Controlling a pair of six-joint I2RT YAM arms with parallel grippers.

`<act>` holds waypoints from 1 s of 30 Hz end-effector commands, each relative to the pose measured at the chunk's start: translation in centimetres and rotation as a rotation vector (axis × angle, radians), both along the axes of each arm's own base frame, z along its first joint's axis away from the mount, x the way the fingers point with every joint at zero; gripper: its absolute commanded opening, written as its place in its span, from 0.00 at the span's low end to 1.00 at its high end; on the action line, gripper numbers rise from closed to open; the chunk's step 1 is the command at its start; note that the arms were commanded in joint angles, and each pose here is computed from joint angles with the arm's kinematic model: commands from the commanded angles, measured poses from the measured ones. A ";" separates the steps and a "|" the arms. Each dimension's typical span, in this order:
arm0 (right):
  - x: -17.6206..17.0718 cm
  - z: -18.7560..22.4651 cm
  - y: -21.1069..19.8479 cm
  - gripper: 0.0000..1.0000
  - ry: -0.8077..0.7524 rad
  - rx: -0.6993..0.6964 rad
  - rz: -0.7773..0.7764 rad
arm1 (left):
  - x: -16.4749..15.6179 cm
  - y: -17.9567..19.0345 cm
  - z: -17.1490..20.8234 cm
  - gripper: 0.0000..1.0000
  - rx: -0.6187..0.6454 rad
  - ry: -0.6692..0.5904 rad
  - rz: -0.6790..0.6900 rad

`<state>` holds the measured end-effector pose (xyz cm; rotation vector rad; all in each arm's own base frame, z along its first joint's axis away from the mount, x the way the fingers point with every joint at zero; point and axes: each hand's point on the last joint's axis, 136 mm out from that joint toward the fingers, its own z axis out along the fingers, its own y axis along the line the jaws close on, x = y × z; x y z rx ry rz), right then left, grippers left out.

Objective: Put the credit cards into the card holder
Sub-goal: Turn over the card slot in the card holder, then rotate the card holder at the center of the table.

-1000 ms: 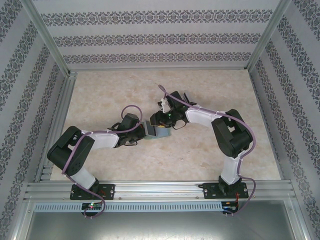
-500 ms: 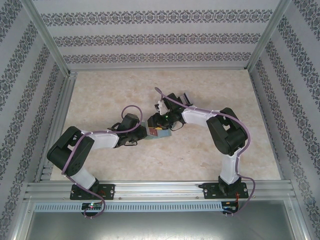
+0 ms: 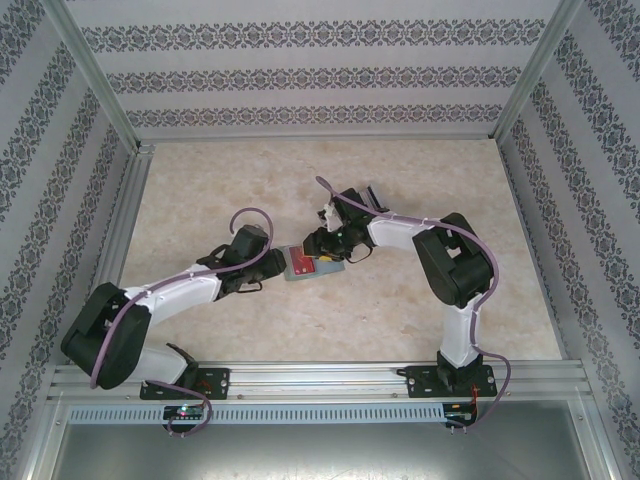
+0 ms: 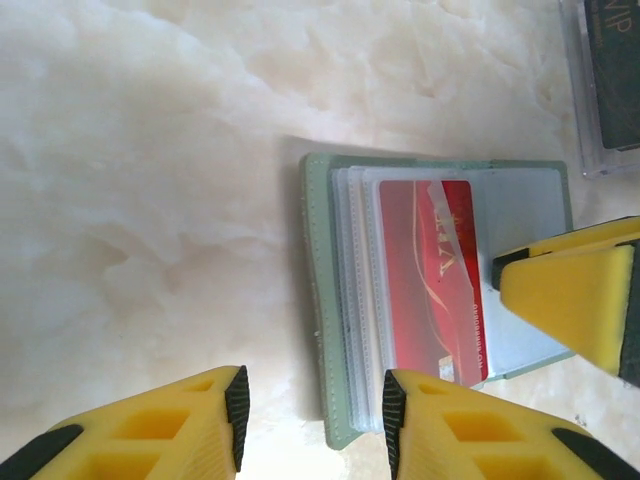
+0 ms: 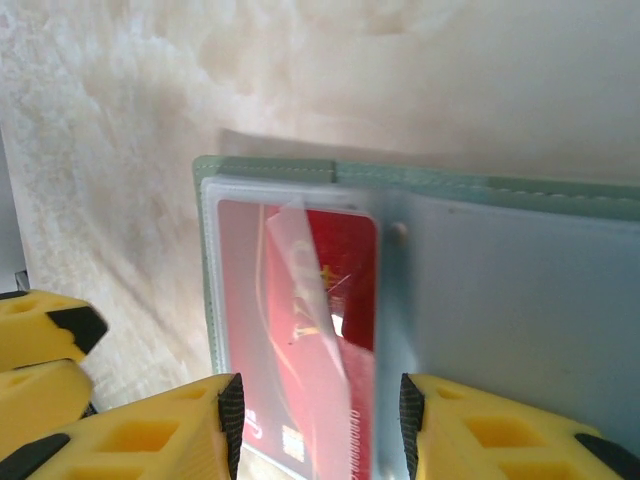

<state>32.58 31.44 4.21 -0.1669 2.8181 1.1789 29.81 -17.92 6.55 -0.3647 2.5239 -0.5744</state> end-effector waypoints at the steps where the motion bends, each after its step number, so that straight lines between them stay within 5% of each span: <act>1: 0.5 2.1 -0.8 0.48 -0.060 0.005 0.002 | 0.4 0.8 0.9 0.42 0.067 -0.012 -0.008; 16: -0.8 -0.8 -5.7 0.48 -0.051 -0.185 -0.030 | 4.0 -4.8 1.1 0.39 -0.066 0.001 -0.138; 30: -1.4 0.7 -5.2 0.47 -0.055 -0.158 0.007 | 8.3 -3.6 0.9 0.40 -0.026 0.033 -0.153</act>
